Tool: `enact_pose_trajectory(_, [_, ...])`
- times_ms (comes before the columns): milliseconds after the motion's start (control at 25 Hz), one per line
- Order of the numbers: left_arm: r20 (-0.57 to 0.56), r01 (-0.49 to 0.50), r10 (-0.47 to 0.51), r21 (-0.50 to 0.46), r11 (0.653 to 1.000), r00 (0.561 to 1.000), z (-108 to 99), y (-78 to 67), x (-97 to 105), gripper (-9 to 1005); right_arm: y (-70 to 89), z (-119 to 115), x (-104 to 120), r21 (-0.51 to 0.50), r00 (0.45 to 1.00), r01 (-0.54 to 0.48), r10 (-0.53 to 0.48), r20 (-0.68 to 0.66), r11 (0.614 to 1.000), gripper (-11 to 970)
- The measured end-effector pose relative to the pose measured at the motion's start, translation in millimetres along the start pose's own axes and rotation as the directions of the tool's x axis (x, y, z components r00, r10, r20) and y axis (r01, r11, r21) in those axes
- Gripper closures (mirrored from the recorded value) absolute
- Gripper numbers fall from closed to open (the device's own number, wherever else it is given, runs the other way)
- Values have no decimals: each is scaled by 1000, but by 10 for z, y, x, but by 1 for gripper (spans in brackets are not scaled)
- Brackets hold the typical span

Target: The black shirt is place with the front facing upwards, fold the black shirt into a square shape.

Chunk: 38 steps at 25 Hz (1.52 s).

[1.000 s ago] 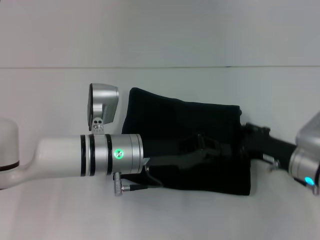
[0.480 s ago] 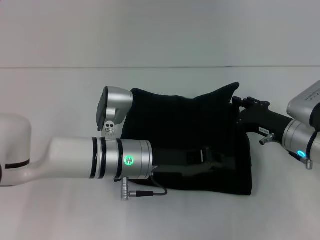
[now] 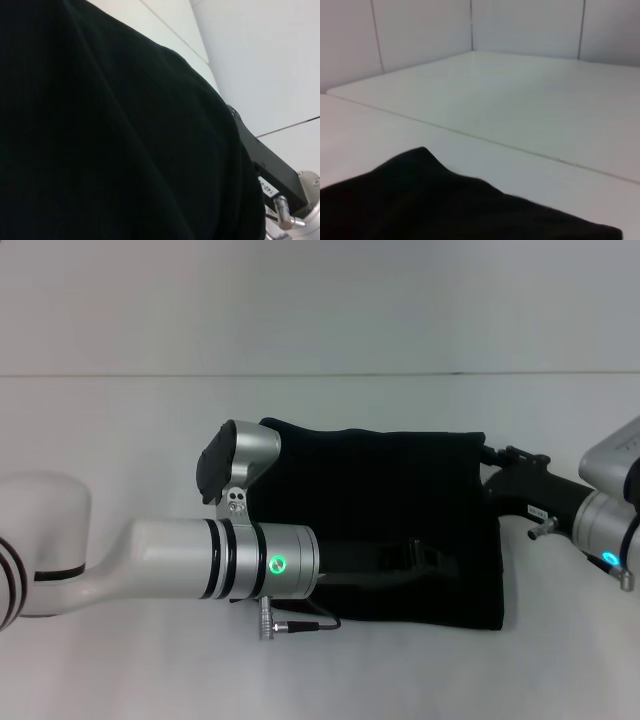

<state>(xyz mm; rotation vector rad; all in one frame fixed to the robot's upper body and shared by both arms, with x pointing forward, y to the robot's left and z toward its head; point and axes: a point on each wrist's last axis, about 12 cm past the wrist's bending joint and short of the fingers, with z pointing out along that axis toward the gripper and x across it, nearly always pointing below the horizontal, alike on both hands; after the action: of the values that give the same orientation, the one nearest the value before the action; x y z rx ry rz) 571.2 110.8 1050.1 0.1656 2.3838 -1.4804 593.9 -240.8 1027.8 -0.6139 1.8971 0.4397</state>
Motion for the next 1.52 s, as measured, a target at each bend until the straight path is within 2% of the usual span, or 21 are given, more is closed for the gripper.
enact_pose_trajectory(200, [-13, -6, 6, -2, 1000, 1000, 8, -1, 16, 963, -60, -192, 166, 53, 994, -105, 103, 46, 993, 235])
enact_pose_trajectory(360, [-42, -28, 28, 18, 999, 999, 8, -33, 32, 951, -174, -481, 323, 140, 957, -259, 234, 173, 956, 235])
enact_pose_trajectory(520, [-69, -57, 61, 55, 997, 996, 7, -83, 49, 800, -301, -784, 440, 219, 878, -423, 338, 338, 879, 236])
enact_pose_trajectory(640, [-82, -67, 71, 61, 996, 994, 8, -95, 56, 683, -347, -879, 467, 214, 837, -491, 390, 383, 844, 236])
enact_pose_trajectory(760, [-67, -60, 64, 59, 996, 996, -15, -75, 49, 564, -345, -871, 464, 201, 838, -493, 401, 369, 847, 235])
enact_pose_trajectory(840, [-59, -67, 71, 75, 995, 996, -54, -78, 31, 520, -333, -854, 456, 195, 843, -486, 398, 363, 852, 235])
enact_pose_trajectory(960, [-38, -133, 140, 142, 981, 989, -170, -122, -17, 455, -322, -842, 448, 179, 831, -504, 419, 366, 845, 236])
enact_pose_trajectory(1040, [0, -208, 213, 203, 957, 977, -277, -161, -46, 411, -334, -847, 431, 145, 805, -545, 466, 368, 826, 237])
enact_pose_trajectory(1120, [95, -330, 316, 265, 906, 944, -475, -182, -75, 368, -349, -858, 396, 84, 770, -591, 530, 356, 802, 237])
enact_pose_trajectory(1200, [185, -425, 387, 273, 863, 903, -667, -155, -77, 324, -387, -882, 320, 2, 737, -631, 599, 314, 776, 238])
enact_pose_trajectory(1320, [292, -578, 512, 223, 785, 808, -924, -85, -40, 107, -489, -907, 152, -80, 710, -667, 664, 235, 741, 239])
enact_pose_trajectory(1400, [319, -645, 578, 168, 745, 751, -1028, -18, 4, 108, -593, -911, -1, -107, 691, -699, 707, 154, 707, 239])
enact_pose_trajectory(1520, [327, -721, 661, 106, 684, 675, -1115, 67, 89, 109, -782, -895, -244, -87, 649, -757, 761, 17, 648, 240])
